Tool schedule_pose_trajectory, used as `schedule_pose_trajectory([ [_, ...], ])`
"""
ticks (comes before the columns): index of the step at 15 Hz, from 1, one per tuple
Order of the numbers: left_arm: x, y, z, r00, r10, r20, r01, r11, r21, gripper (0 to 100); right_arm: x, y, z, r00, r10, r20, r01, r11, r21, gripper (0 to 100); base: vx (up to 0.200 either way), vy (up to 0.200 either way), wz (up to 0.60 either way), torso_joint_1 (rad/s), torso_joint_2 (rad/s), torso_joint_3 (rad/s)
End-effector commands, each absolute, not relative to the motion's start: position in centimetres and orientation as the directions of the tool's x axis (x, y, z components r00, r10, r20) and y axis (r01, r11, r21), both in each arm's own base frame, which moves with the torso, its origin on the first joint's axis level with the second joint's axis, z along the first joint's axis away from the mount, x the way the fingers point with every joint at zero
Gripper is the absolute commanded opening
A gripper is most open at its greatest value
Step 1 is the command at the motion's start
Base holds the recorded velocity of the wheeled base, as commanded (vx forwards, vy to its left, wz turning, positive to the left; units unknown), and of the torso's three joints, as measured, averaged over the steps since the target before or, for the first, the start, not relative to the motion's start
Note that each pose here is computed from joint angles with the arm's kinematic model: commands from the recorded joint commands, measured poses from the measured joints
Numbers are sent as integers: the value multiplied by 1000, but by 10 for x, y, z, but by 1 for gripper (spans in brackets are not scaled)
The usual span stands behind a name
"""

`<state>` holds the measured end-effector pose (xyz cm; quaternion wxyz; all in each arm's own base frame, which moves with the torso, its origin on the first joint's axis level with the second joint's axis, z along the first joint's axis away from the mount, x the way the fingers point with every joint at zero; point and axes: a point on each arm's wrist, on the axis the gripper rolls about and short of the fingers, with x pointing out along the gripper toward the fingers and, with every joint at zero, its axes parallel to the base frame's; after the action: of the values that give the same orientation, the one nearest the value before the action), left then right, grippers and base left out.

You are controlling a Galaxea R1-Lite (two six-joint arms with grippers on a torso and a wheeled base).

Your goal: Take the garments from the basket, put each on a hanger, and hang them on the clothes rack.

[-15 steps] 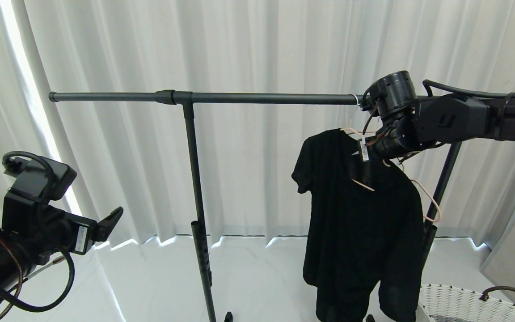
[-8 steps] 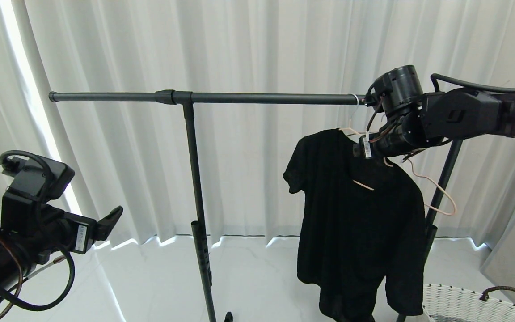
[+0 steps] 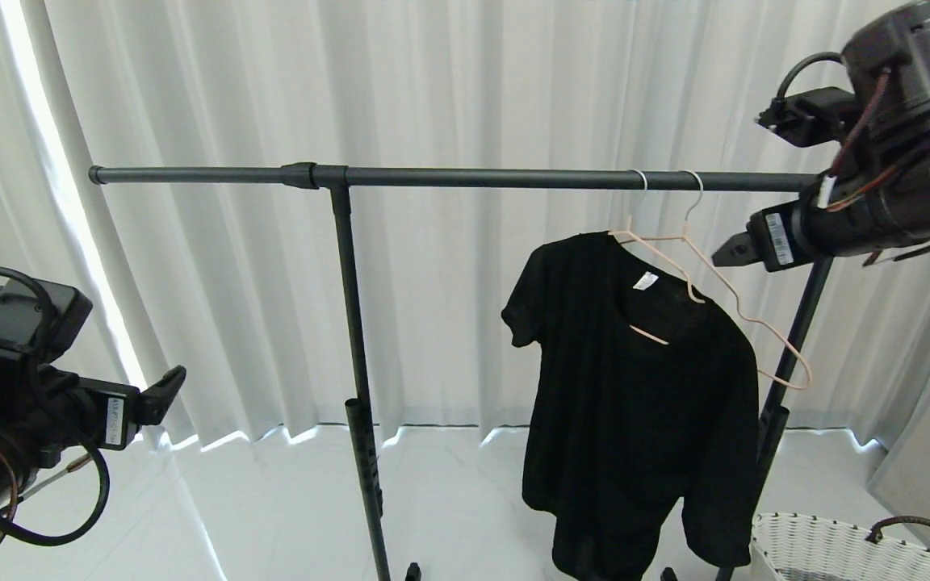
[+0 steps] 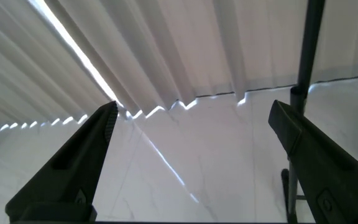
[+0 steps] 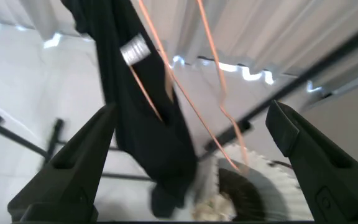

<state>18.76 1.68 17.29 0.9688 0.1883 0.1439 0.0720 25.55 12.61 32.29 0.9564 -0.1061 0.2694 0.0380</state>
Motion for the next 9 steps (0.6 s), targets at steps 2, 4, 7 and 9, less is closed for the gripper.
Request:
schedule_pose_trajectory([
  [2,186,20,175,948,209,-241,-105,918,384,100,221,89,326,879,-32,-476,-106,960,-260,100,-200,0,0,12,2,0],
  [4,184,22,177,948,221,-231,-120,916,383,100,212,68,315,893,-81,-442,-80,939,-334,100,-200,0,0,2,2,2],
  [7,182,23,179,949,227,-220,-133,919,372,100,201,49,310,900,-130,-415,-46,920,-388,100,-200,0,0,-6,4,6],
  [9,181,25,179,945,243,-220,-149,916,372,100,194,45,307,900,-141,-412,-39,916,-398,100,-100,0,0,4,1,1],
])
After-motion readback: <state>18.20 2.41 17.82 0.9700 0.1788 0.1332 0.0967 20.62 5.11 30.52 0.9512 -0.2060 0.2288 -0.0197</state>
